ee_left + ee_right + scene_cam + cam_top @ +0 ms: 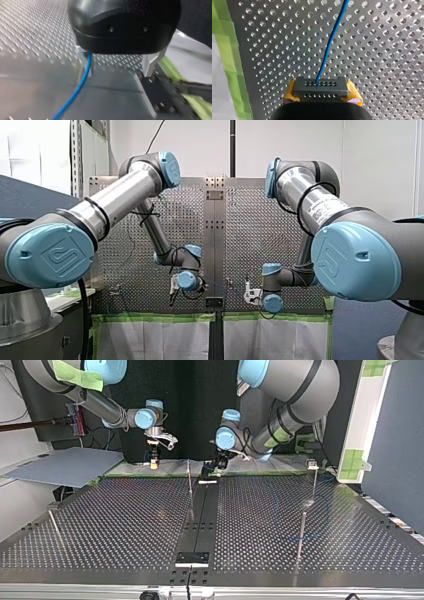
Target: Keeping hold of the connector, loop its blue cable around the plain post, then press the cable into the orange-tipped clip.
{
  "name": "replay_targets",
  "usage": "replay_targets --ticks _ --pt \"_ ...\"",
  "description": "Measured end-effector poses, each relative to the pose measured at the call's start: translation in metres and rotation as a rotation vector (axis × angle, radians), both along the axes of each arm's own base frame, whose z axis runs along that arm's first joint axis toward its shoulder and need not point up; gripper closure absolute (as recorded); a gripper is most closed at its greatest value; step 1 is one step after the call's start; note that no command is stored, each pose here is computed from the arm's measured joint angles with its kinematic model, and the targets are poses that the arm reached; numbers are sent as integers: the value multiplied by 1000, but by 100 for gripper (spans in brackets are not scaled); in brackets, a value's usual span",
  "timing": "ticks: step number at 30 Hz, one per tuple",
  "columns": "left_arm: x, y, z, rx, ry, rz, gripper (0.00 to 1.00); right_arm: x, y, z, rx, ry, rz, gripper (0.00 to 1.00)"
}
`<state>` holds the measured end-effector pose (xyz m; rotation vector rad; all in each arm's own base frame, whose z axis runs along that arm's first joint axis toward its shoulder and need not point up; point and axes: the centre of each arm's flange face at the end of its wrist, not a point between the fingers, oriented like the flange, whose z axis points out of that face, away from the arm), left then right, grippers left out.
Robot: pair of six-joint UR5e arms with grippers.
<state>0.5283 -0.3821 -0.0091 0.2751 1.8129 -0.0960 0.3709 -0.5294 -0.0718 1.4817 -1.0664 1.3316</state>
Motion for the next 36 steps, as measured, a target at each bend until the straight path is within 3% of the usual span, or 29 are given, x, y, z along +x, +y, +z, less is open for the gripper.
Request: replay_targets --ticks 9,14,21,27,36 --pt "-30 -21 30 -92 -50 -61 5 4 7 -2 20 17 9 100" --pt "-51 -28 44 -131 -49 -73 5 9 12 -3 28 27 20 100" --pt "-85 -31 60 -114 -22 -84 5 18 20 -5 37 40 39 100" --pt "-108 -33 75 -122 -28 -108 5 25 28 -6 41 54 58 100" --pt "-139 -18 86 -96 9 -97 5 33 37 -7 39 62 81 100"
